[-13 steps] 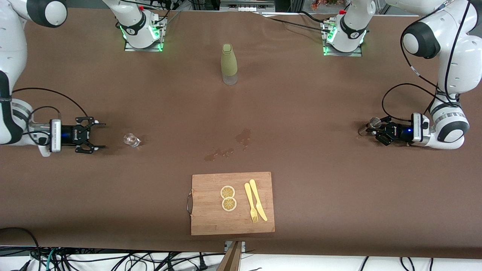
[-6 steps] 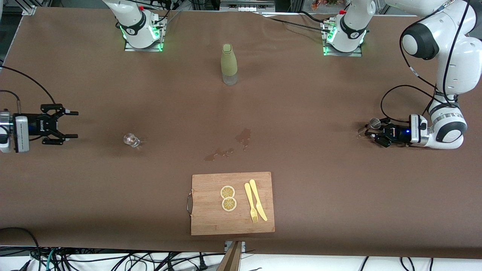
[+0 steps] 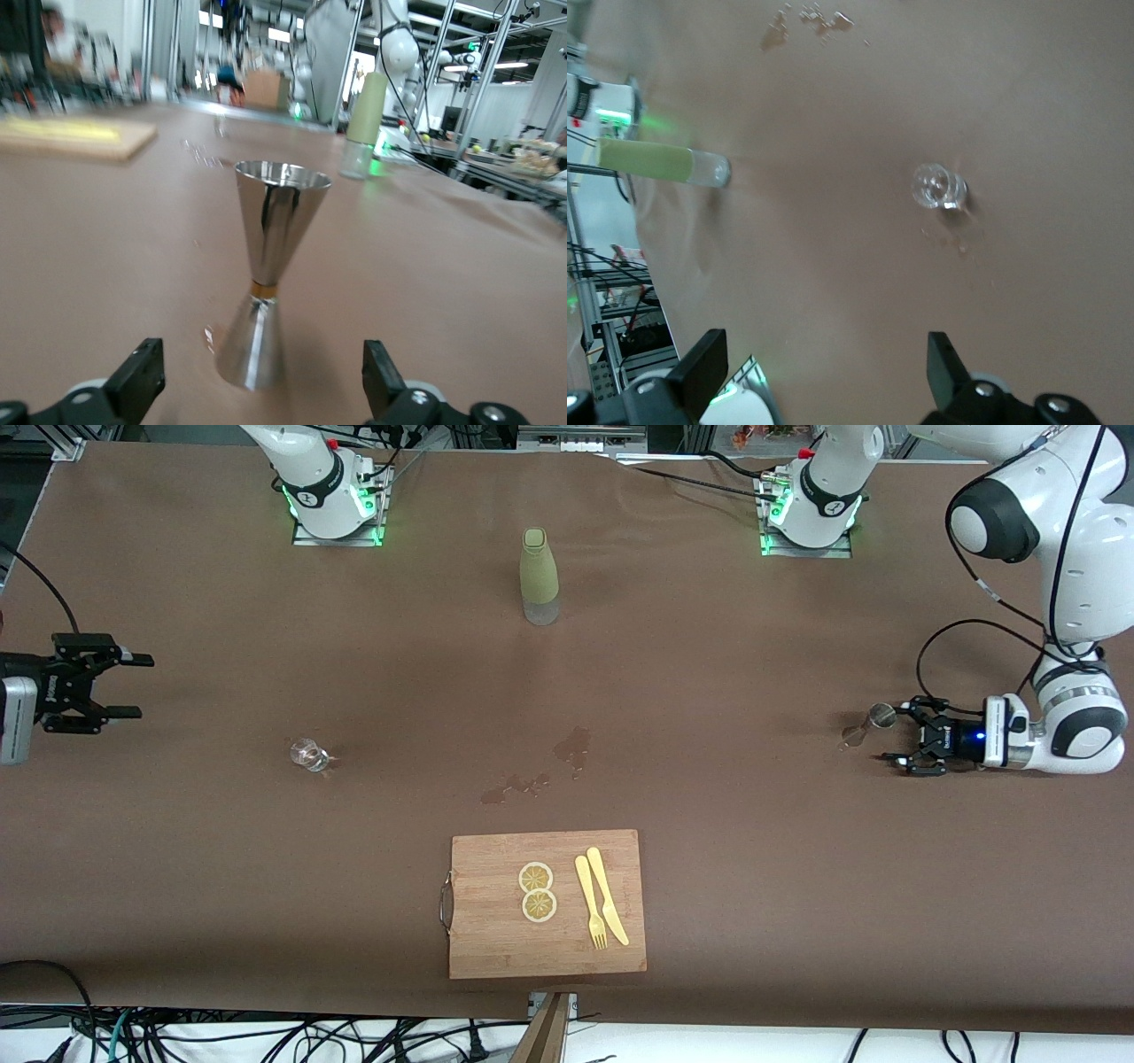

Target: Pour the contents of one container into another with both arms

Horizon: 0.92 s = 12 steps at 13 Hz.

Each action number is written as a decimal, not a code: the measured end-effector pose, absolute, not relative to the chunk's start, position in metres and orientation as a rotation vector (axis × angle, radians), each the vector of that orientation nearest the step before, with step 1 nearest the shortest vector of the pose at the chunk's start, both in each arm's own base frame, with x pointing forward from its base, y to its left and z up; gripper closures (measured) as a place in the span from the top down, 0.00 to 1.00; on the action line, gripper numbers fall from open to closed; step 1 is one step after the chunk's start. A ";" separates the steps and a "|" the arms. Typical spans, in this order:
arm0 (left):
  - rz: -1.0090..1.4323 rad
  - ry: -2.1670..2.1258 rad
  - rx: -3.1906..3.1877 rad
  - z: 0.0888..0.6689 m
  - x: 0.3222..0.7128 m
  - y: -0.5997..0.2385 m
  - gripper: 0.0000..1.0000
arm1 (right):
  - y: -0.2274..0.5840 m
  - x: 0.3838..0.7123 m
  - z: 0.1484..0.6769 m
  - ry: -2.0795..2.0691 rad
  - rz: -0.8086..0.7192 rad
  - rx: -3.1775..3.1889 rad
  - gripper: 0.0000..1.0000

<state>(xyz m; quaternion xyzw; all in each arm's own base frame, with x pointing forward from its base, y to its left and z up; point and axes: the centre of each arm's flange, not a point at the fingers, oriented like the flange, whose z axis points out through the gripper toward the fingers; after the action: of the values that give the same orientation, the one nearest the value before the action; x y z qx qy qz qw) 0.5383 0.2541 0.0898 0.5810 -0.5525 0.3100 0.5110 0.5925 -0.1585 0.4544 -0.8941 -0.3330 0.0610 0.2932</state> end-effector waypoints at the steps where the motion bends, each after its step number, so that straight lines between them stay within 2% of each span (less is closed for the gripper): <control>1: 0.646 -1.332 1.459 0.112 0.547 0.263 1.00 | -0.151 0.587 0.478 -0.831 0.203 -2.468 1.00; 5: 0.257 -1.170 1.766 0.208 0.569 0.280 1.00 | -0.108 0.572 0.544 -0.593 0.333 -2.774 1.00; 9: -0.135 -0.912 2.142 0.324 0.581 0.271 1.00 | -0.041 0.578 0.552 -0.378 0.368 -3.016 1.00; 12: -0.282 -0.800 2.368 0.413 0.585 0.243 1.00 | -0.001 0.574 0.554 -0.215 0.355 -3.083 1.00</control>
<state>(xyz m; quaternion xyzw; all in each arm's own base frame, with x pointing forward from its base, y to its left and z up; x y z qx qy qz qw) 0.5848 0.2429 0.4129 0.8957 -0.3026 -0.1068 0.3078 0.5742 -0.0009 0.5542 -0.9910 -0.0692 0.1139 0.0152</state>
